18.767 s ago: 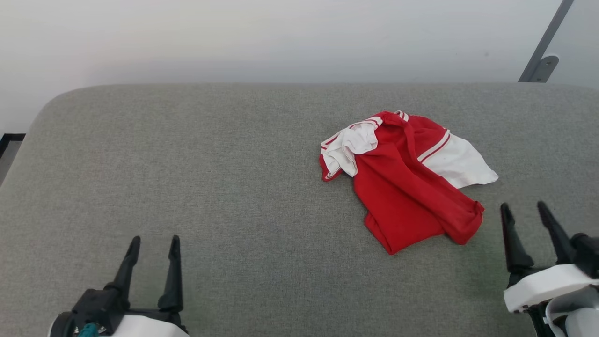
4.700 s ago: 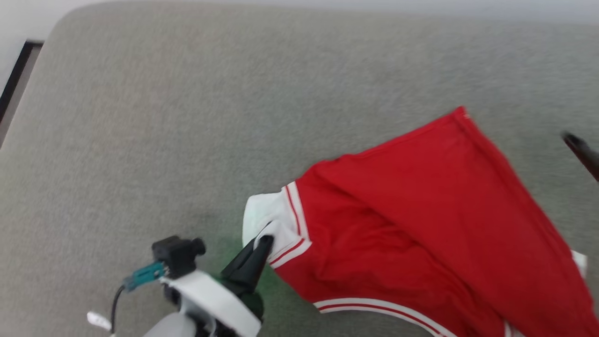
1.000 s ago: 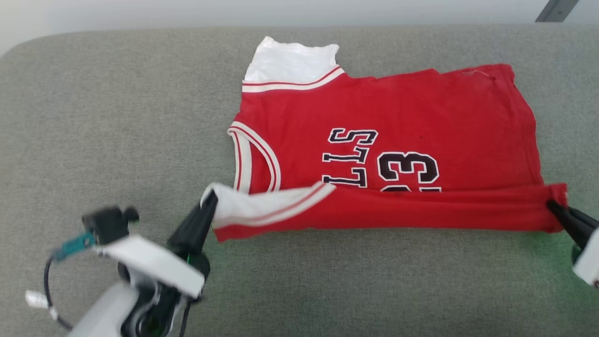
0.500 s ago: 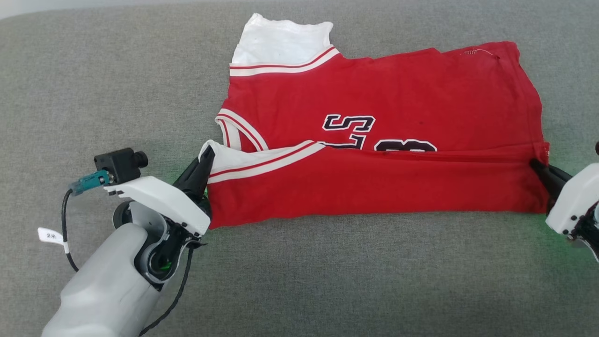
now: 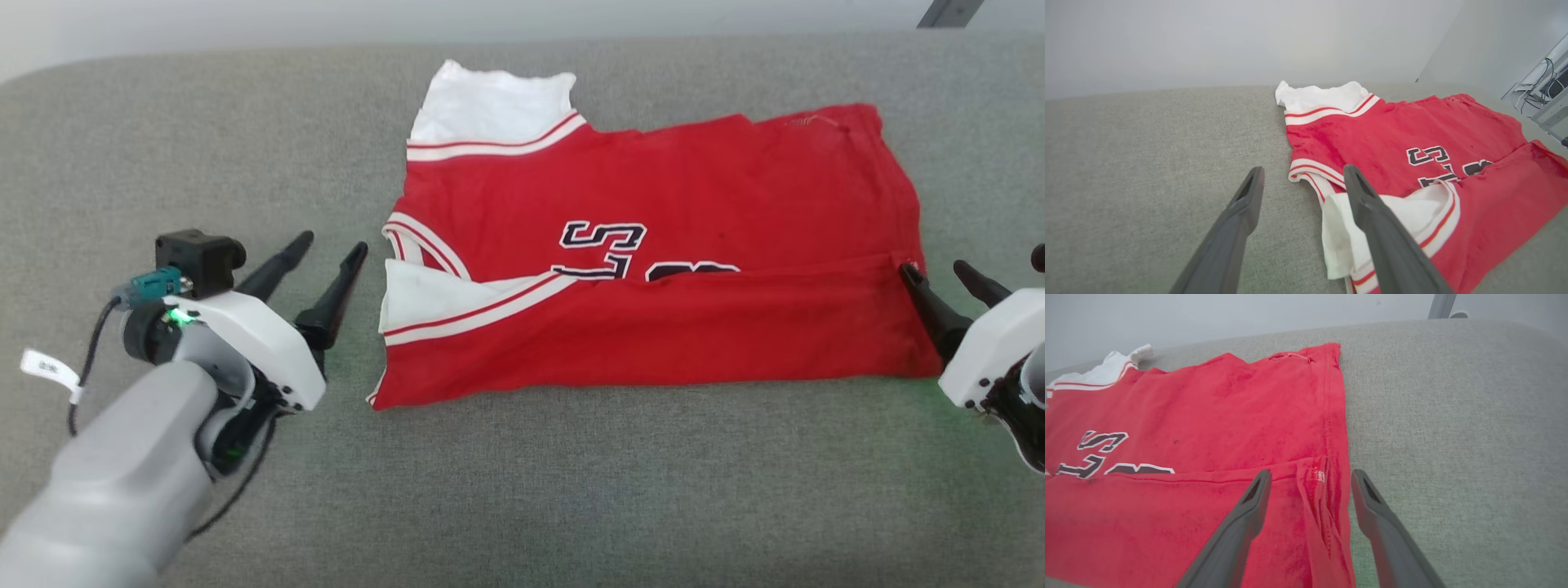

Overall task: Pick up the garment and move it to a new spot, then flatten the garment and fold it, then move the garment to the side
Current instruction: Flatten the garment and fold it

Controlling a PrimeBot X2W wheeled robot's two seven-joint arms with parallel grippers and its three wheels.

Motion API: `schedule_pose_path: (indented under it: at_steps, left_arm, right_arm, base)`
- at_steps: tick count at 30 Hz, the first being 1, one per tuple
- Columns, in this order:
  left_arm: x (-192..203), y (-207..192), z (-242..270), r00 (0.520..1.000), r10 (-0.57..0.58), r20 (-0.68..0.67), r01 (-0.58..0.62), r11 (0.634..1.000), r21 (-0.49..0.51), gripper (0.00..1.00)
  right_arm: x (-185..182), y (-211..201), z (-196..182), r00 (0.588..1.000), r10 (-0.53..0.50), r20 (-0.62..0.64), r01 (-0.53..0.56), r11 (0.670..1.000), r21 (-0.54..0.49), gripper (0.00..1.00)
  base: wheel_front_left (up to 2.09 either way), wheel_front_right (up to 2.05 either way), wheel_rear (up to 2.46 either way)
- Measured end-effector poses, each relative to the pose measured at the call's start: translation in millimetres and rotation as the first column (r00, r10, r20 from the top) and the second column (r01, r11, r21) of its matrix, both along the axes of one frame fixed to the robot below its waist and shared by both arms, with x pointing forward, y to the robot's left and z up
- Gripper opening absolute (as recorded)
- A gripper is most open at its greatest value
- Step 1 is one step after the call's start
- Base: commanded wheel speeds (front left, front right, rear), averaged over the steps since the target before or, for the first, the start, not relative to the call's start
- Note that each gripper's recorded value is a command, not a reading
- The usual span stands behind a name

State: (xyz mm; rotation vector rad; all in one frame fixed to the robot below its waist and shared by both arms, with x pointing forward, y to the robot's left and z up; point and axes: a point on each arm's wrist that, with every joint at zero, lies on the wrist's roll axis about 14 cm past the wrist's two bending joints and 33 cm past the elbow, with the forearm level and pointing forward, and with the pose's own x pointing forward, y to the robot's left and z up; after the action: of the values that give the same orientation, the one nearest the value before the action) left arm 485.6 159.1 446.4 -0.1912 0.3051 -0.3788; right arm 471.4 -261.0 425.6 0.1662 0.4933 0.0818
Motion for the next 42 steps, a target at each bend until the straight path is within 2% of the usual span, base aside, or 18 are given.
schedule_pose_path:
  at_steps: [3,6,9,12,14,17,22,23,25,33,39,42]
  left_arm:
    - [0.1,4.5,16.7,0.999,-0.031,0.029,0.029,0.999,0.045,1.0]
    - [-16.3,3.0,4.0,0.99,-0.077,-0.12,0.088,0.992,0.09,1.0]
    - [-49.0,-2.8,-25.8,0.935,-0.111,-0.336,0.158,0.98,0.117,1.0]
    - [-70.2,-8.8,-40.4,0.872,-0.123,-0.474,0.196,0.975,0.109,1.0]
    - [-75.5,-14.1,-43.4,0.849,-0.132,-0.512,0.219,0.969,0.115,1.0]
    - [-78.0,-27.3,-46.5,0.815,-0.145,-0.561,0.214,0.975,0.059,1.0]
    - [-89.0,-31.0,-67.8,0.731,-0.138,-0.668,0.229,0.972,0.05,1.0]
    - [-88.5,-31.7,-70.0,0.722,-0.138,-0.678,0.223,0.974,0.04,0.78]
    - [-86.9,-33.3,-73.4,0.71,-0.145,-0.689,0.218,0.976,0.02,0.0]
    - [-81.5,-39.0,-81.1,0.692,-0.179,-0.699,0.229,0.973,-0.022,0.0]
    - [-75.2,-46.4,-79.2,0.72,-0.198,-0.665,0.238,0.971,-0.032,0.0]
    - [-75.0,-47.1,-79.4,0.728,-0.198,-0.656,0.231,0.972,-0.037,0.0]
  right_arm:
    - [-3.7,-2.7,10.4,0.999,-0.004,0.038,0.004,1.0,-0.001,1.0]
    - [-9.1,-5.2,17.9,0.998,-0.007,0.06,0.007,1.0,0.001,1.0]
    - [-12.9,-5.6,22.2,0.997,-0.007,0.074,0.006,1.0,0.005,1.0]
    - [-15.5,-3.0,21.5,0.997,0.001,0.073,-0.001,1.0,0.009,1.0]
    - [-17.9,0.6,16.9,0.998,0.021,0.053,-0.02,1.0,-0.002,1.0]
    - [-18.6,2.1,14.6,0.999,0.032,0.041,-0.032,0.999,-0.009,1.0]
    - [-16.7,-3.1,17.1,0.999,0.026,0.041,-0.025,1.0,-0.016,1.0]
    - [-17.0,-3.9,16.9,0.999,0.024,0.04,-0.023,1.0,-0.016,1.0]
    - [-19.6,-6.3,13.1,1.0,0.021,0.022,-0.021,1.0,-0.022,1.0]
    - [-42.4,-11.9,-16.6,0.978,0.081,-0.19,-0.1,0.991,-0.091,1.0]
    - [-45.9,-15.4,-30.0,0.923,0.117,-0.367,-0.176,0.976,-0.132,1.0]
    - [-45.8,-10.1,-37.4,0.897,0.131,-0.421,-0.199,0.972,-0.121,1.0]
  base:
    - [0.0,0.0,0.0]
    - [0.0,0.0,0.0]
    - [0.0,0.0,0.0]
    - [0.0,0.0,0.0]
    - [0.0,0.0,0.0]
    - [0.0,0.0,0.0]
    - [0.0,0.0,0.0]
    - [0.0,0.0,0.0]
    - [0.0,0.0,0.0]
    - [0.0,0.0,0.0]
    - [0.0,0.0,0.0]
    - [0.0,0.0,0.0]
